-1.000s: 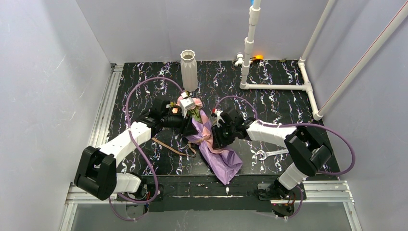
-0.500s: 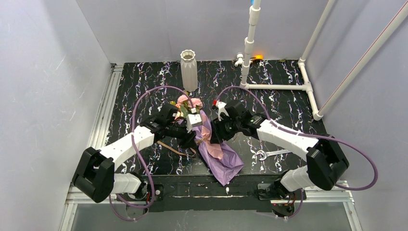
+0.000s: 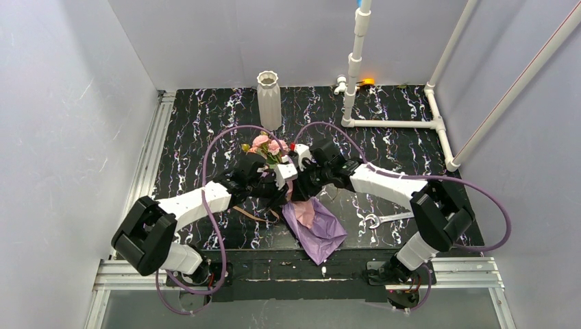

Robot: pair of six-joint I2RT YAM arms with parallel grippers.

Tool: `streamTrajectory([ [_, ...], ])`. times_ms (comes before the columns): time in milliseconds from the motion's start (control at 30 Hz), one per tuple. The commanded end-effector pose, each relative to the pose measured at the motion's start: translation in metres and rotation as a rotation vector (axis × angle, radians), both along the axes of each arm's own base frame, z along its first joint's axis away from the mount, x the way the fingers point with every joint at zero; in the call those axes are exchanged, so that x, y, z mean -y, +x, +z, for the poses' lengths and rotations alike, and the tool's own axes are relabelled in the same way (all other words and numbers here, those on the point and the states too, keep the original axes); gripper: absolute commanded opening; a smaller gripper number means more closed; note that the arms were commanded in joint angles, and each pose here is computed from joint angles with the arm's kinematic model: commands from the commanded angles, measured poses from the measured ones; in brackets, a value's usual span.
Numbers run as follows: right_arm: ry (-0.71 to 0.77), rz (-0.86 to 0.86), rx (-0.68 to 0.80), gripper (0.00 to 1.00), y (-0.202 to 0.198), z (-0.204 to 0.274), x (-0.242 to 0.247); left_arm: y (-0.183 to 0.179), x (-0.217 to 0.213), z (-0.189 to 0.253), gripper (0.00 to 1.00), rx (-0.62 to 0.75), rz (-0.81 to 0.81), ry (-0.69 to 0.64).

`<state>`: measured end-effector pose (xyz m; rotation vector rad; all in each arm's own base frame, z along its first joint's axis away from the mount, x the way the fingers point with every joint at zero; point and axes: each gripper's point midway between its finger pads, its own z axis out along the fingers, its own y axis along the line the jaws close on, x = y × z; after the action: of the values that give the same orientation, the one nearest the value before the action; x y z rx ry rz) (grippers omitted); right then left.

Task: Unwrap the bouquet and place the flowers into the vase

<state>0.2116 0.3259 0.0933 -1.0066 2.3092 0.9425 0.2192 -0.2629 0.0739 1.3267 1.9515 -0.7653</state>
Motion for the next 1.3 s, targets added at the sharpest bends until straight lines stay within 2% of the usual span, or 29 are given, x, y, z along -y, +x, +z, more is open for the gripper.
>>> streamTrajectory([
  [0,0.078,0.058,0.087,0.5,0.015,0.012,-0.021,0.007,0.0,-0.004,0.15,-0.01,0.067,-0.004],
  [100,0.07,0.067,0.082,0.5,0.013,0.007,-0.019,0.005,-0.003,-0.005,0.0,-0.025,0.085,-0.006],
  [267,0.018,0.064,0.094,0.42,0.012,-0.006,-0.009,0.009,-0.015,0.004,0.0,-0.035,0.152,-0.03],
  [433,-0.071,0.047,0.119,0.27,0.015,-0.021,0.008,0.007,-0.022,0.033,0.0,-0.03,0.162,-0.107],
  [633,-0.119,0.056,0.119,0.21,0.009,-0.025,0.02,-0.01,-0.026,0.037,0.0,-0.074,0.106,-0.117],
  [733,-0.063,0.073,0.147,0.23,0.007,-0.006,0.015,-0.016,-0.025,0.034,0.0,-0.079,0.054,-0.113],
  [867,0.084,0.09,0.232,0.34,0.008,0.032,0.001,-0.017,-0.024,0.028,0.0,-0.074,0.016,-0.103],
  [967,0.169,0.095,0.317,0.36,0.016,0.053,-0.01,-0.016,-0.023,0.029,0.0,-0.059,-0.004,-0.103],
  [1100,0.188,0.134,0.352,0.36,0.02,0.049,-0.023,-0.015,-0.021,0.031,0.0,-0.053,-0.012,-0.106],
  [1267,0.19,0.179,0.318,0.4,0.017,0.03,-0.033,-0.009,-0.022,0.034,0.0,-0.033,0.004,-0.101],
])
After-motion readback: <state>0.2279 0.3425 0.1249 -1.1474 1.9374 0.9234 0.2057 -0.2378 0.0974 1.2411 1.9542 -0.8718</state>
